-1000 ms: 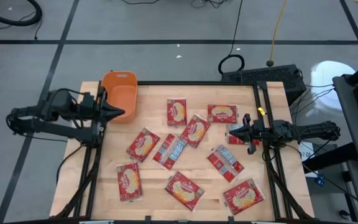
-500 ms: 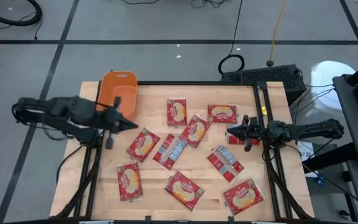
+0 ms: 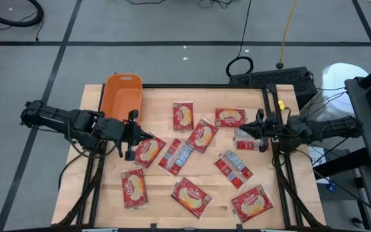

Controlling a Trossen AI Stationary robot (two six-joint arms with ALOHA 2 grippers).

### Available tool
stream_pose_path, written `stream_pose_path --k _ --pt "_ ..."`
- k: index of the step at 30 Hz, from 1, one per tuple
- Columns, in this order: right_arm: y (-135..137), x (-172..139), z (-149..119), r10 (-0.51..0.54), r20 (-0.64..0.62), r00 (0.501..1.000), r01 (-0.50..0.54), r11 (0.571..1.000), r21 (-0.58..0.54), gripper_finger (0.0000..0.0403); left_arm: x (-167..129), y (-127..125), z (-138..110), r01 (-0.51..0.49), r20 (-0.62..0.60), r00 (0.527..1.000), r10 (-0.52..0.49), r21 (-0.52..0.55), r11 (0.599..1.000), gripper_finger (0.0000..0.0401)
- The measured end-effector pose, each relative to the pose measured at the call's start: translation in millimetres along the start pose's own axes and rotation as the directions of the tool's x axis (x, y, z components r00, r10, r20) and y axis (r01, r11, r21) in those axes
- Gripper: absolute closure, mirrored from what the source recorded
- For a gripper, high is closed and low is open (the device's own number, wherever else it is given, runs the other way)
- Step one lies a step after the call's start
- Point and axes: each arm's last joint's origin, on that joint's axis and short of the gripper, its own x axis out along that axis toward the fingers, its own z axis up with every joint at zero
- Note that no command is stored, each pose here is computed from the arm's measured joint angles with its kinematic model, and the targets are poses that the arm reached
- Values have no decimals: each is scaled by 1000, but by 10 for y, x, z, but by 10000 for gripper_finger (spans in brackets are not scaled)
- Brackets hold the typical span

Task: Sort popcorn bags into baskets
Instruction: Put the red popcorn bag into the orange bin

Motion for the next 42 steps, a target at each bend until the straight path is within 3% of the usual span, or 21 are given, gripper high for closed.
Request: stream_pose_path --k 6,12,21,28,36,42 --pt "244 147 604 -34 -97 995 22 991 -129 403 -11 -28 1 -13 4 1000 13 -14 1000 391" --pt "385 418 818 -117 -233 965 74 980 -186 403 -22 -71 -13 4 -6 1000 -5 -57 998 391" --pt "352 881 317 -199 -425 883 91 961 -260 403 180 -187 -430 10 -203 977 -67 -268 963 384" --pt "271 1090 -106 -216 -463 860 83 953 -291 403 354 -301 -883 -39 -373 918 -136 -426 904 324" --pt "186 1131 -396 -201 -438 876 61 948 -313 403 452 -441 -1295 -110 -489 864 -119 -415 903 228" --pt "123 1098 -561 -184 -405 896 57 951 -305 403 550 -583 -1485 -173 -569 819 -74 -368 914 187"
